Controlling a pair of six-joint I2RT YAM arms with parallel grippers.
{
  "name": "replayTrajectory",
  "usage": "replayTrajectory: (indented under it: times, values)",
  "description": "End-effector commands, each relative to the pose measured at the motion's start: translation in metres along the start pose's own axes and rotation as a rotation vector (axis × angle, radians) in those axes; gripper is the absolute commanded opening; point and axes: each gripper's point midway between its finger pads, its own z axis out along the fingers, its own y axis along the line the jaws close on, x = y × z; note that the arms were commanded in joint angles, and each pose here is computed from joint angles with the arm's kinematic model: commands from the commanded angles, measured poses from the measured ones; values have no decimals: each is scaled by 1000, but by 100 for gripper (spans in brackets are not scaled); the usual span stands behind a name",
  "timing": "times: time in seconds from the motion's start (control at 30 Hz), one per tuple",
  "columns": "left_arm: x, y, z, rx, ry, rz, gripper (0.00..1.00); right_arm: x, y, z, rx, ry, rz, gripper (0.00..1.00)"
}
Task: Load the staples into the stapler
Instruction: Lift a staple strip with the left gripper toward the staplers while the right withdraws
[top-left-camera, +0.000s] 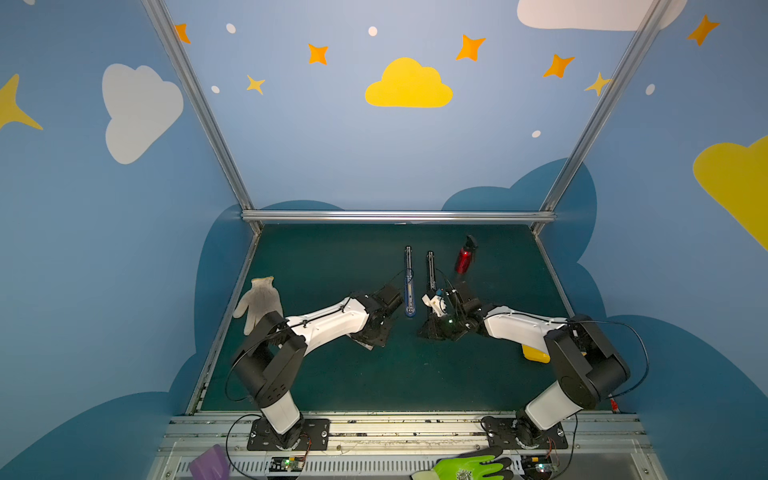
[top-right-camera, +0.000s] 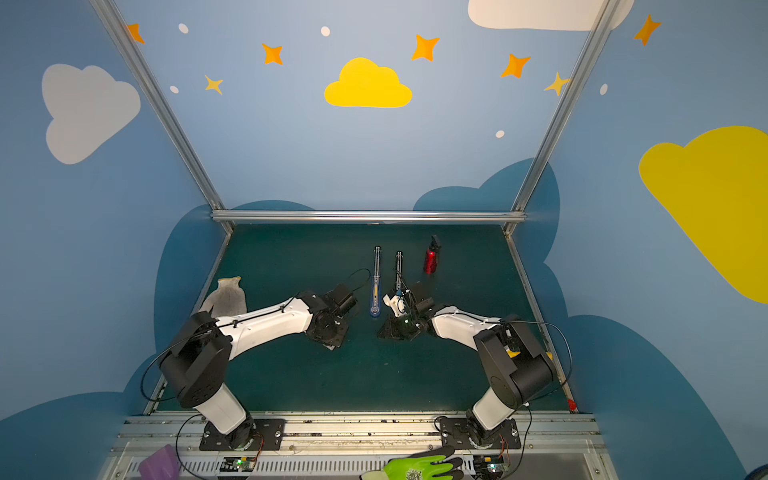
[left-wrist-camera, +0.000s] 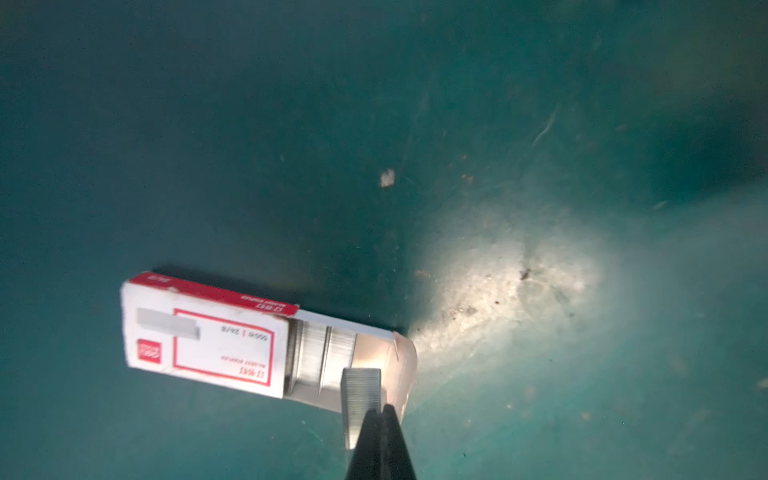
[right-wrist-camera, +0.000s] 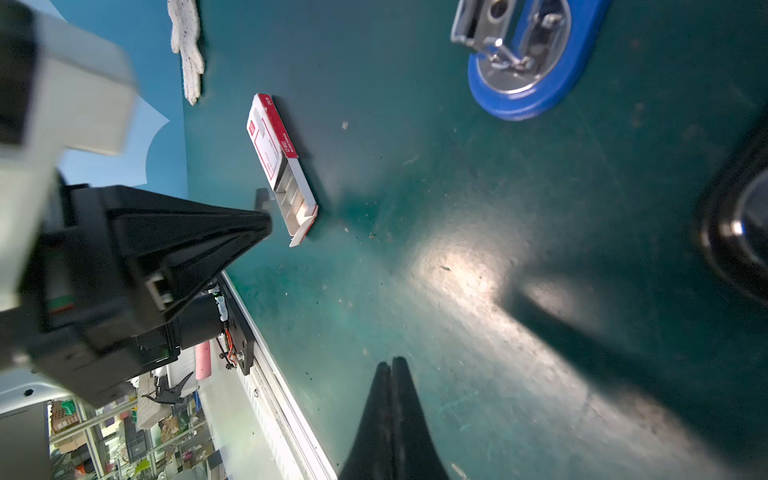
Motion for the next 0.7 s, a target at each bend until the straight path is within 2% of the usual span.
replayTrajectory:
  times: [0.0, 0.13, 0.23, 0.37, 0.47, 0.5, 0.57, 0.6, 0.67]
  values:
    - [0, 6, -11, 9, -4, -9, 4, 0, 3, -2, -17, -8, 2, 3]
    - [-6, 2, -26, 80, -48, -35, 4, -3, 7, -6, -23, -17, -8, 3]
    - [-20, -6, -49, 218, -123, -86, 4, -12, 21, -17, -57, -49, -34, 3]
    - [-40, -13, -89, 398, -247, -141, 4, -34, 45, -44, -124, -137, -81, 5]
    - [-53, -15, -116, 471, -335, -143, 4, -52, 62, -71, -169, -227, -122, 11]
    - [-57, -17, -127, 509, -374, -136, 4, -58, 66, -81, -180, -261, -136, 15]
    - [-67, -19, -145, 575, -450, -138, 4, -71, 75, -105, -203, -341, -153, 30]
    - [-72, -20, -156, 612, -493, -131, 4, -78, 77, -117, -210, -381, -151, 43]
    - [-79, -22, -173, 673, -550, -116, 4, -93, 76, -139, -212, -457, -114, 84]
